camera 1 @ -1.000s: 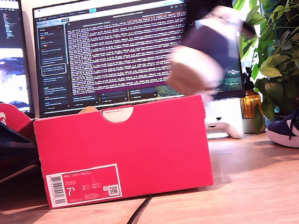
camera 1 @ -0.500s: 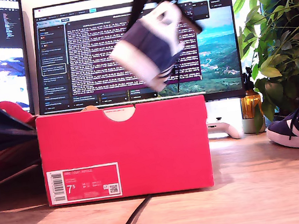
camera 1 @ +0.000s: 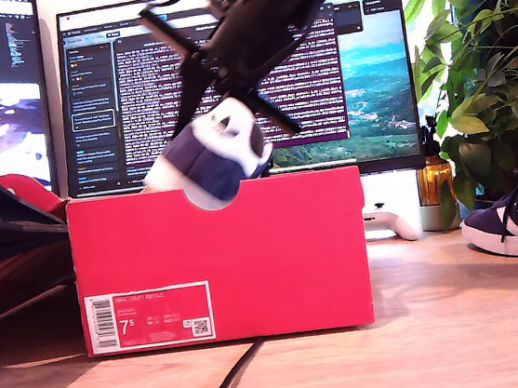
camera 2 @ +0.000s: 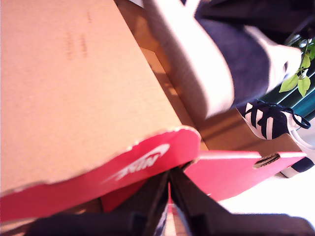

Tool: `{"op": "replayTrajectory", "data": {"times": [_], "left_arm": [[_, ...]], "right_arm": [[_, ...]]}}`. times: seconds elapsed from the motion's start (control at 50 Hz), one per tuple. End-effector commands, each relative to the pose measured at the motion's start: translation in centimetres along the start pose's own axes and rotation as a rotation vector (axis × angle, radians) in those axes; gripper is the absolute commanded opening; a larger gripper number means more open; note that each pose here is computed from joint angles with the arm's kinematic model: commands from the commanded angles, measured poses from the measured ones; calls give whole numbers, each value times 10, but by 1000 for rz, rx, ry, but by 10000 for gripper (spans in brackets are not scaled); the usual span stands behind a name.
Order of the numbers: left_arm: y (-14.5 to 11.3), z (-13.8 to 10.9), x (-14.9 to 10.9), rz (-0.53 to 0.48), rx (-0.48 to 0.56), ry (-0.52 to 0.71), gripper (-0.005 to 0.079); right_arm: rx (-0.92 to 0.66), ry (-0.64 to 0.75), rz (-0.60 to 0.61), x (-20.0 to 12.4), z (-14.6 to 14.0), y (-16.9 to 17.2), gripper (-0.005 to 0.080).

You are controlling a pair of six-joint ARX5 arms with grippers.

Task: Pack the blue shoes by picking the first shoe and placing it inside the red shoebox, left side, then picking and rotating the second shoe and placing it in the shoebox

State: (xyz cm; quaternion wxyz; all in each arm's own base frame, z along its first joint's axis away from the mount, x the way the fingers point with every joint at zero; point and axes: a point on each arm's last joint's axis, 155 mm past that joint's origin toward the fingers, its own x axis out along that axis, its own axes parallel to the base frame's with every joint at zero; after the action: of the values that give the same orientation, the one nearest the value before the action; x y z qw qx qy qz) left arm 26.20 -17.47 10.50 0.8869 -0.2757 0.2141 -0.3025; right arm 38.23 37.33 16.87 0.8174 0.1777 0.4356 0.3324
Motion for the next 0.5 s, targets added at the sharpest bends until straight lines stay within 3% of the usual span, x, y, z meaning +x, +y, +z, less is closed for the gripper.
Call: {"op": "replayTrajectory", "data": {"times": [0.0, 0.48], "left_arm": [[2, -7, -2, -3, -5, 14, -20], [1, -8, -2, -7, -5, 19, -20]], "right_arm": [[-13, -31, 25, 6, 9, 9, -13], [37, -4, -1, 39, -8, -3, -13]]}}
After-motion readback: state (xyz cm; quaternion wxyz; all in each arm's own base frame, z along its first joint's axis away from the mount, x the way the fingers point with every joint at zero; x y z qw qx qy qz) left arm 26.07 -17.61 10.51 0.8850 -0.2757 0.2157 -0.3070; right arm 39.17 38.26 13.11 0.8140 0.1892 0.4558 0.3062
